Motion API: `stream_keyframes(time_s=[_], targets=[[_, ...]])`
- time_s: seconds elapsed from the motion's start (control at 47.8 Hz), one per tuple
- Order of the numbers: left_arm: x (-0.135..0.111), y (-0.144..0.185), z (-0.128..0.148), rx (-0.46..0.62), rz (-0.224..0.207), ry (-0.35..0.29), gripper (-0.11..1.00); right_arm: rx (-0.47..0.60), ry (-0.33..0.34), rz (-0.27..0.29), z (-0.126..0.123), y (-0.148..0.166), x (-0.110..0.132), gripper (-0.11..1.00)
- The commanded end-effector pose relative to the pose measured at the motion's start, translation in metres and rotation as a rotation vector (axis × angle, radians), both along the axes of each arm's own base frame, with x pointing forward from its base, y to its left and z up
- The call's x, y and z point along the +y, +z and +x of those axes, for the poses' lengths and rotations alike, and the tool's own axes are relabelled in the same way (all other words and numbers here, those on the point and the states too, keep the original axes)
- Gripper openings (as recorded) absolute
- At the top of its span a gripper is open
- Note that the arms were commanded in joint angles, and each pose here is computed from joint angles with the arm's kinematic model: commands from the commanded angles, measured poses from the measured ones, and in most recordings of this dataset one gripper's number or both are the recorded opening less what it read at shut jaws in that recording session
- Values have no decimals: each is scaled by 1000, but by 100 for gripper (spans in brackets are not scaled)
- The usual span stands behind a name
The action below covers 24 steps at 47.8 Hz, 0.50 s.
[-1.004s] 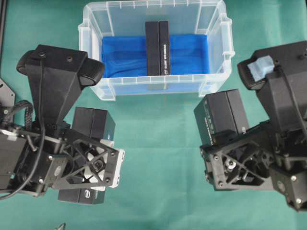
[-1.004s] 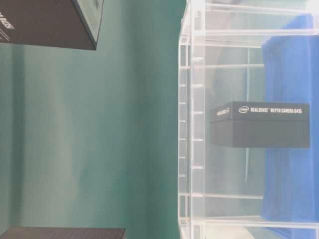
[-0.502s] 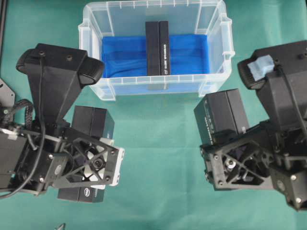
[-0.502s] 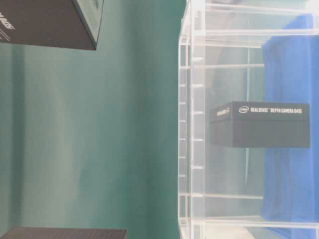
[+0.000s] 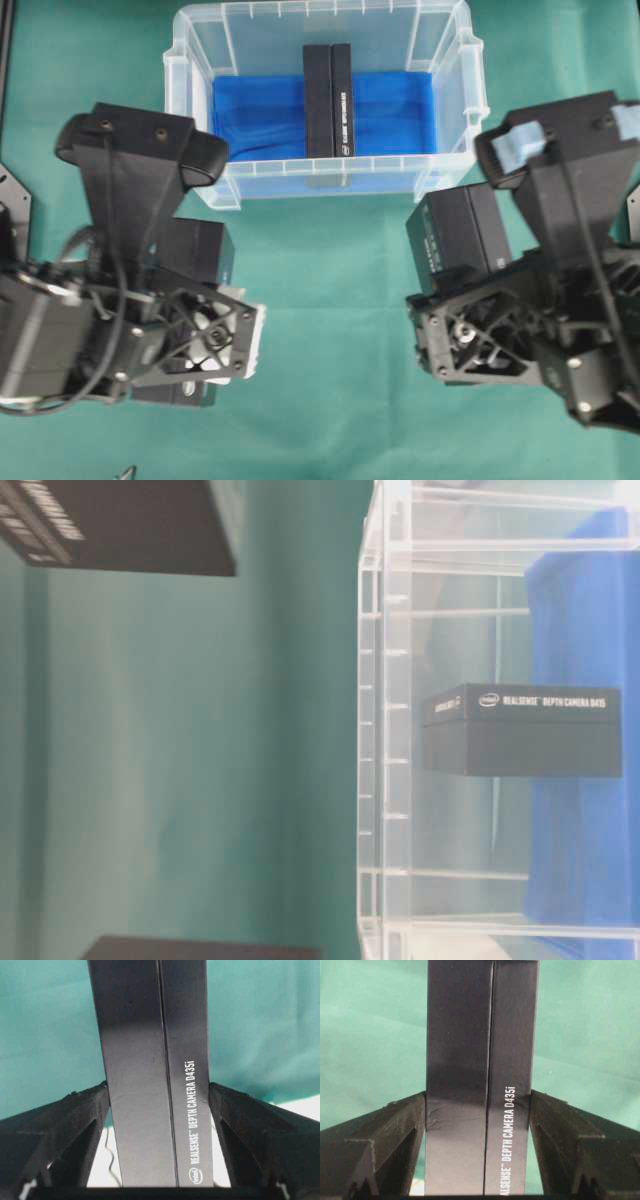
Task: Take the box out of the case with both arms.
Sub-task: 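Carry both boxes forward over the case rim toward the table front, then lower both held boxes toward the green cloth in front of the case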
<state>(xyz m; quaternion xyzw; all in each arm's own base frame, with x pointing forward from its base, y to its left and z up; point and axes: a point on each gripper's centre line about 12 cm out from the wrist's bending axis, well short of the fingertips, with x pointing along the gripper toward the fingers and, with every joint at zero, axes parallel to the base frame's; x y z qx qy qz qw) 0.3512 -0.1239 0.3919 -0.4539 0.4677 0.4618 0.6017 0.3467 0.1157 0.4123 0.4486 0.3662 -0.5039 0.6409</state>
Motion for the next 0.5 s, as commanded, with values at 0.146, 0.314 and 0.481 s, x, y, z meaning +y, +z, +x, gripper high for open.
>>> stream_keyframes(time_s=[0.146, 0.314, 0.481], targets=[[6, -18, 4, -83, 20, 40, 64, -32, -10, 35, 13, -32, -5, 67], [4, -55, 9, -97, 11, 80, 64, -48, -31, 90, 23, -76, -3, 67], [1, -91, 15, -126, -10, 98, 64, -76, -45, 137, 28, -117, -5, 67]])
